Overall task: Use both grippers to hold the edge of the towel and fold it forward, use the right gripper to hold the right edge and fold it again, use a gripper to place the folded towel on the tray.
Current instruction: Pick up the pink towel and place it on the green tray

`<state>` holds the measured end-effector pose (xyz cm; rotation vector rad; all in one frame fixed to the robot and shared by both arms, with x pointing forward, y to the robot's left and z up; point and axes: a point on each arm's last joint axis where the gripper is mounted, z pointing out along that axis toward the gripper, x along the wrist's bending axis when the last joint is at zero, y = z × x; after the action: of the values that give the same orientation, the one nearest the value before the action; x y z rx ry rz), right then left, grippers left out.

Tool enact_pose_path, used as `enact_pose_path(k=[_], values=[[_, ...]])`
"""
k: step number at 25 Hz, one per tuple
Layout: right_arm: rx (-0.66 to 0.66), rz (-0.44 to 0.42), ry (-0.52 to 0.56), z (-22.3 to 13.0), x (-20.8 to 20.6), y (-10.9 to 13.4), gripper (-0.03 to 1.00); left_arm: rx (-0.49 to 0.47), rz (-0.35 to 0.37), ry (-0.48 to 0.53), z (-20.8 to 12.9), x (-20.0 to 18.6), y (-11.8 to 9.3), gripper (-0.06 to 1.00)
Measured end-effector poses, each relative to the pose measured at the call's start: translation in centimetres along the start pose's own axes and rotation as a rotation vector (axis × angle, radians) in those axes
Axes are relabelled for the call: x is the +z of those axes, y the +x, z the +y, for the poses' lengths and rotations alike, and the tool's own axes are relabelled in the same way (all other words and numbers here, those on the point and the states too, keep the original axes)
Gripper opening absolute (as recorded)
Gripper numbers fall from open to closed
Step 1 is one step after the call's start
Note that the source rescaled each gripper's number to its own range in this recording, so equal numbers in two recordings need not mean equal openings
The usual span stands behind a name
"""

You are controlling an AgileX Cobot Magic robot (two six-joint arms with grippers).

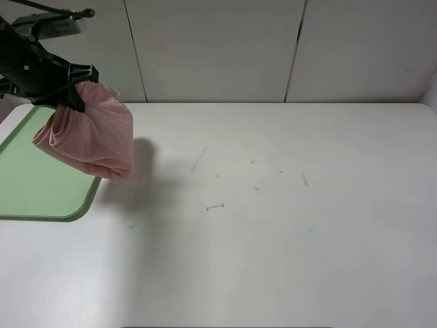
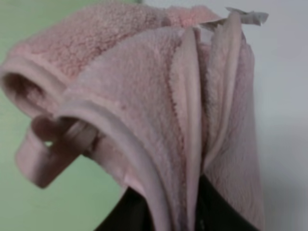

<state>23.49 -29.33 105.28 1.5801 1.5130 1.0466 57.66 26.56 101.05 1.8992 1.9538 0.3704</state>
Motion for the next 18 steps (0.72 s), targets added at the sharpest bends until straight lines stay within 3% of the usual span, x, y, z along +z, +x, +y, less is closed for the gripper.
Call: enact_pose_path(k=[10,18], values=[[0.0,0.0,0.0,0.0,0.0,0.0,1.0,-0.071,0.08,-0.088,-0.7,1.1,5.6,0.11],[0.0,0.0,0.0,0.0,0.0,0.0,1.0,-0.119,0.116,-0.14,-2.4,2.3,7.8,0.11]])
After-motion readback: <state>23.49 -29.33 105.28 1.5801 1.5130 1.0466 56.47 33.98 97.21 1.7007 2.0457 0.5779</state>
